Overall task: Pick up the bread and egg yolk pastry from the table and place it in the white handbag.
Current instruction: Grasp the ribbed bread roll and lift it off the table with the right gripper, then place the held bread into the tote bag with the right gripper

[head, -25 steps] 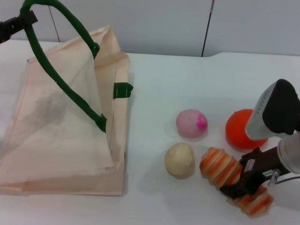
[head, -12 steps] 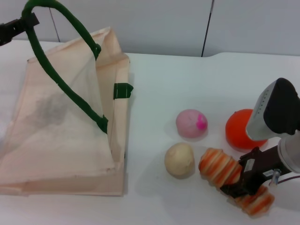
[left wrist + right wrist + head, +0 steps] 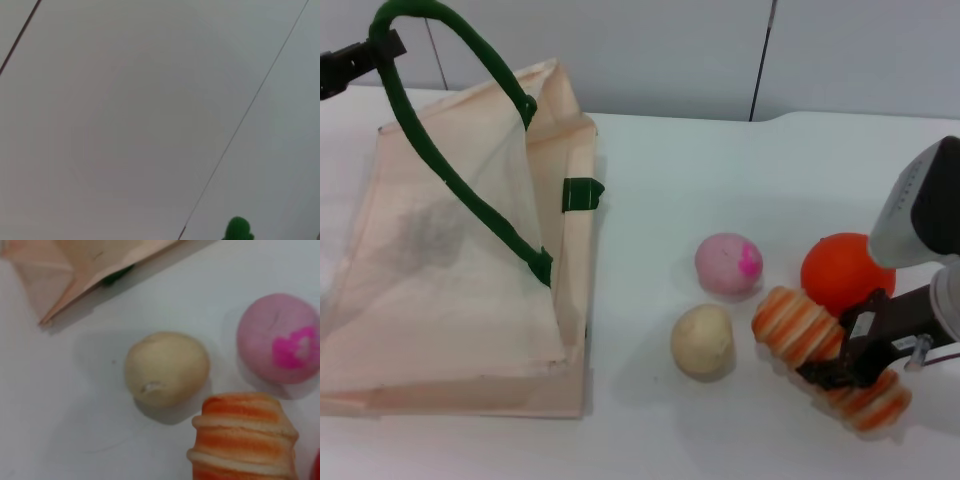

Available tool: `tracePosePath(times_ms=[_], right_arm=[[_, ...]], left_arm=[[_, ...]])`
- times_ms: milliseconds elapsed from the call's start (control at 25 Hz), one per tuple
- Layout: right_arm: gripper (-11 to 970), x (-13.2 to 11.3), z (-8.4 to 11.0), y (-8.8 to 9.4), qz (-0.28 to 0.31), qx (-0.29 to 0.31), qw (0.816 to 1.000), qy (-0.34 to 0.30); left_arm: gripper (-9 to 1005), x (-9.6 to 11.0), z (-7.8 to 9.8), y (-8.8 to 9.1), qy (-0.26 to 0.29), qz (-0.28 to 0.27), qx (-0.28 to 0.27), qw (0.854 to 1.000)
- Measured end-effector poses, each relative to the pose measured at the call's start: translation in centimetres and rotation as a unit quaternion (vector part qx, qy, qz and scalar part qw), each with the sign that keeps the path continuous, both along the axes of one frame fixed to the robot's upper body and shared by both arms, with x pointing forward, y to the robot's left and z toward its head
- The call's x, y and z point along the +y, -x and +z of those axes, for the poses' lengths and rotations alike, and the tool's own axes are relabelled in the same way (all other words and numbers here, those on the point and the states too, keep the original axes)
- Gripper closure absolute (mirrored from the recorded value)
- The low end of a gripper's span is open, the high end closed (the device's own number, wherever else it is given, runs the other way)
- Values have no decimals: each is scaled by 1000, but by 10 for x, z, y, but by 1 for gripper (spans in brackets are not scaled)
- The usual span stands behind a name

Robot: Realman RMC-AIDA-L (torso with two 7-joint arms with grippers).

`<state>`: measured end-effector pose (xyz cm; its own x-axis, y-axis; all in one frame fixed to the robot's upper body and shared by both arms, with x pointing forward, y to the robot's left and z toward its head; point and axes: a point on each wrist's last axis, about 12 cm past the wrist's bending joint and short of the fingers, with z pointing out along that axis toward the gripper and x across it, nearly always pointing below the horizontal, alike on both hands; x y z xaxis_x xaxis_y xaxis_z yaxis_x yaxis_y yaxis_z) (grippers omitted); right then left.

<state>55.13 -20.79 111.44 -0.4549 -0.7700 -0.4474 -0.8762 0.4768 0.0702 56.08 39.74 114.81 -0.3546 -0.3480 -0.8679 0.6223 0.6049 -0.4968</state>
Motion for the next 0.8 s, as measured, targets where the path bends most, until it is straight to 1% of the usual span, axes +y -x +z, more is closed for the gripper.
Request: tracePosePath(times_ms=[160, 360, 560, 680, 800], right_arm=[[427, -3, 6, -1, 16, -6, 1000, -25], [467, -13, 15, -1, 25, -10, 998, -63], [496, -19, 32, -3, 45, -35, 991, -123], [509, -15, 45, -7, 65, -60, 983, -163], [521, -2, 61, -14, 90, -89, 972, -200]], left_arm=[[877, 0, 0, 0, 1, -1, 0, 1000], [877, -1, 0, 0, 0, -4, 0, 1000], [876, -6, 1, -2, -4, -18, 4, 1000], [876, -13, 2, -5, -5, -32, 4, 999], [876, -20, 5, -8, -3, -49, -2, 999]])
